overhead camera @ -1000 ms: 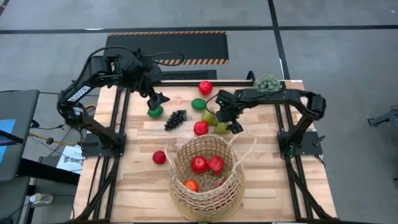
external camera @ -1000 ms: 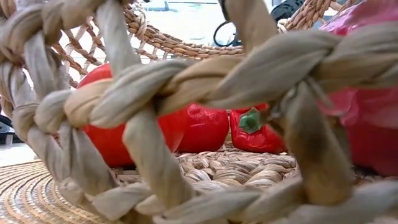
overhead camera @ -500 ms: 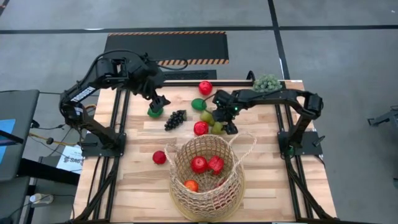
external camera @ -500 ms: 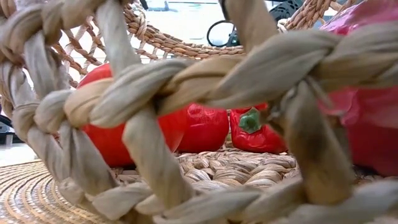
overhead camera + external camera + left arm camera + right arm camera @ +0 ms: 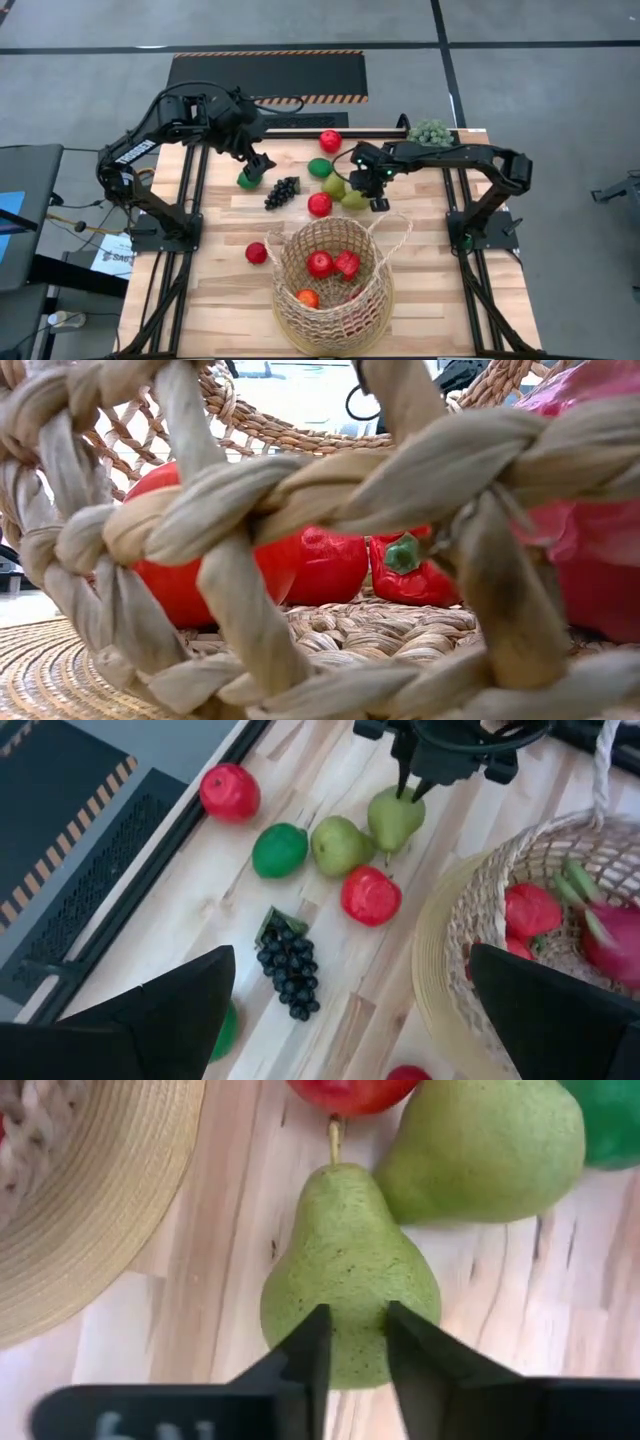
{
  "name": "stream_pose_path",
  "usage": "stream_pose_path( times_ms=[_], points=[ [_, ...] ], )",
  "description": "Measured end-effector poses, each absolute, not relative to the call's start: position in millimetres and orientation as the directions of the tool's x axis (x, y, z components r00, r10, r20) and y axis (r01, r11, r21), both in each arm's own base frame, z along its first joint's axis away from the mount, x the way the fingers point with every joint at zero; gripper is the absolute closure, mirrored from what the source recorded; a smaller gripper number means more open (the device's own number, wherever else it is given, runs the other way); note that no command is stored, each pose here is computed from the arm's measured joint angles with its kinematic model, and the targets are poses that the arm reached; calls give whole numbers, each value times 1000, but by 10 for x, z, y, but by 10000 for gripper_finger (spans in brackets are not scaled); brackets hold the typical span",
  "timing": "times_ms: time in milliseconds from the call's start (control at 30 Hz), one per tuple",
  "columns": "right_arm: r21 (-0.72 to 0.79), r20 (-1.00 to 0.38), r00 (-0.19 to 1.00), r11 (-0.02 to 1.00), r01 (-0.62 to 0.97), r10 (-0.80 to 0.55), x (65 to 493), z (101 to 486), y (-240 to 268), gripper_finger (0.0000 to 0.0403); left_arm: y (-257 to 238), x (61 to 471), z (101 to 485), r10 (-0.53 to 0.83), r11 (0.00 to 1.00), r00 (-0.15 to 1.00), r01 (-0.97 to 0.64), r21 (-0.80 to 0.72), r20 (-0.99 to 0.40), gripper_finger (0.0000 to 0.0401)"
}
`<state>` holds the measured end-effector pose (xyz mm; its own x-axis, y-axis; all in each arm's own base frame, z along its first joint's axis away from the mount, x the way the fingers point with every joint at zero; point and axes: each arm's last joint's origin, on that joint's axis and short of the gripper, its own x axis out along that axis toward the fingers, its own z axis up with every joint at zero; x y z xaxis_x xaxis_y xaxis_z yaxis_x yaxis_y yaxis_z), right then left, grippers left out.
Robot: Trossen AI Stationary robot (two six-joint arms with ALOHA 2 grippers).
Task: Build produce basket
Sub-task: Put the pear into the basket
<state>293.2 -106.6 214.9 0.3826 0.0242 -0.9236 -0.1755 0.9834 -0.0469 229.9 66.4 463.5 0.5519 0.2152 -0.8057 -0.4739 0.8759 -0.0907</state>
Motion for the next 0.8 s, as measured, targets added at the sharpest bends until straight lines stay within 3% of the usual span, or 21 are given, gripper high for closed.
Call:
stream_pose_path(
  times_ms=[233,367,467,800],
  points=[
    [-48,-899,439,992,-118,8,2844,2312,-1126,386,674,2334,4665,227,877,589,-470,-101,-776,14],
    [-23,-903,429,996,-87,17,2810,2324,-1145,384,674,2335,4666,227,877,590,-470,-101,-775,14],
    [11,-918,393,995,-101,50,2834,2254,-1099,327,675,2338,4664,227,877,589,-470,-100,-775,14],
    [28,-914,397,987,-156,88,3139,1959,-956,41,693,2437,4597,217,878,566,-469,-95,-795,14]
  ],
)
